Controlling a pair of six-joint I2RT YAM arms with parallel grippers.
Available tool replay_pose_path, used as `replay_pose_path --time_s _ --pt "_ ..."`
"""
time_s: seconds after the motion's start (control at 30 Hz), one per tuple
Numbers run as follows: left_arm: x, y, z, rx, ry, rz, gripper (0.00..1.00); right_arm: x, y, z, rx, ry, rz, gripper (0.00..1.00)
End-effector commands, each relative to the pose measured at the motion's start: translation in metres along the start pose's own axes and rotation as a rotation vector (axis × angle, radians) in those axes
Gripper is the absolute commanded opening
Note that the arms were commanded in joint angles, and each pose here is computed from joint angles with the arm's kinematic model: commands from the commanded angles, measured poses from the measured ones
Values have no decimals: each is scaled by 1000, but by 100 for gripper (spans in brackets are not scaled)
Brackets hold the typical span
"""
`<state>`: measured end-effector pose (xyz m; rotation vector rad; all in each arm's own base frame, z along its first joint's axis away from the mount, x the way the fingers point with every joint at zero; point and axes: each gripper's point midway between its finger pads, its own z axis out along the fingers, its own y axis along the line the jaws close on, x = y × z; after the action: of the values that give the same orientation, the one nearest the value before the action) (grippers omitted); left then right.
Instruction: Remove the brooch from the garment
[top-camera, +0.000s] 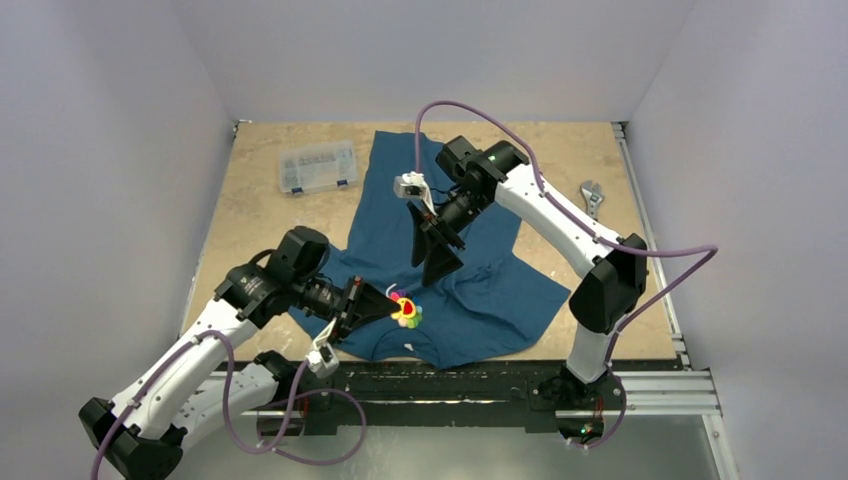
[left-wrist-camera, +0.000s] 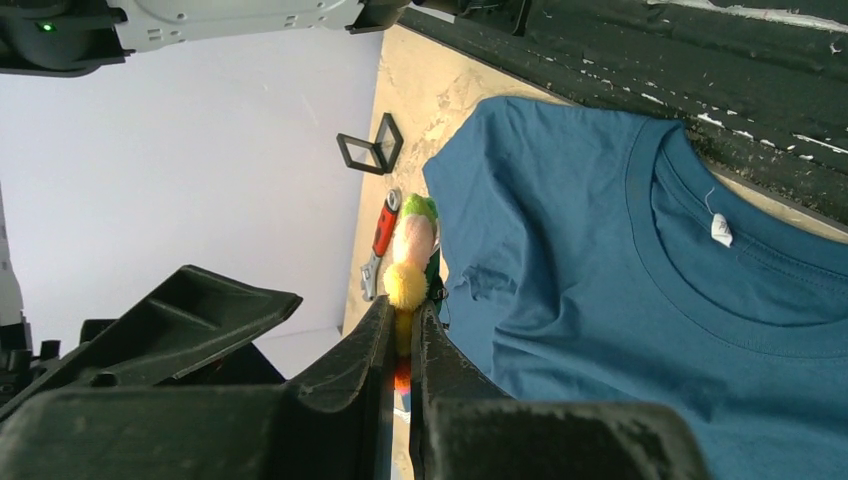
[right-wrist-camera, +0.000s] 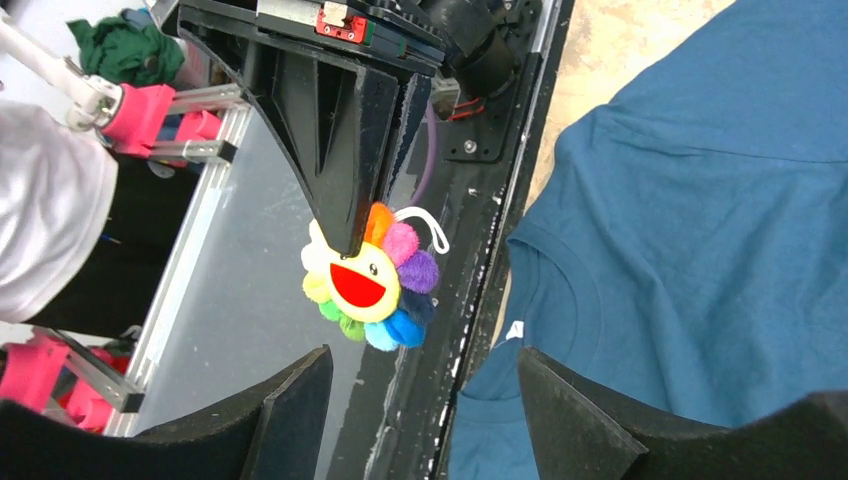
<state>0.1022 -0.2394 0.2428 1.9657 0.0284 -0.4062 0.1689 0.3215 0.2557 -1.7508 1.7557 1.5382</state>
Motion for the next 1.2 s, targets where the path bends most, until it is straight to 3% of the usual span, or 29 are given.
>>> replay_pose_path --time_s 0.0,0.63,1.17 --pt "-20 36 -3 -60 -38 515 0 -9 17 3 -77 -50 35 70" --pt "-24 33 -4 -51 -42 505 0 3 9 29 -220 -80 188 62" --pt "-19 30 -4 -27 -31 502 0 6 19 45 -291 -74 235 45"
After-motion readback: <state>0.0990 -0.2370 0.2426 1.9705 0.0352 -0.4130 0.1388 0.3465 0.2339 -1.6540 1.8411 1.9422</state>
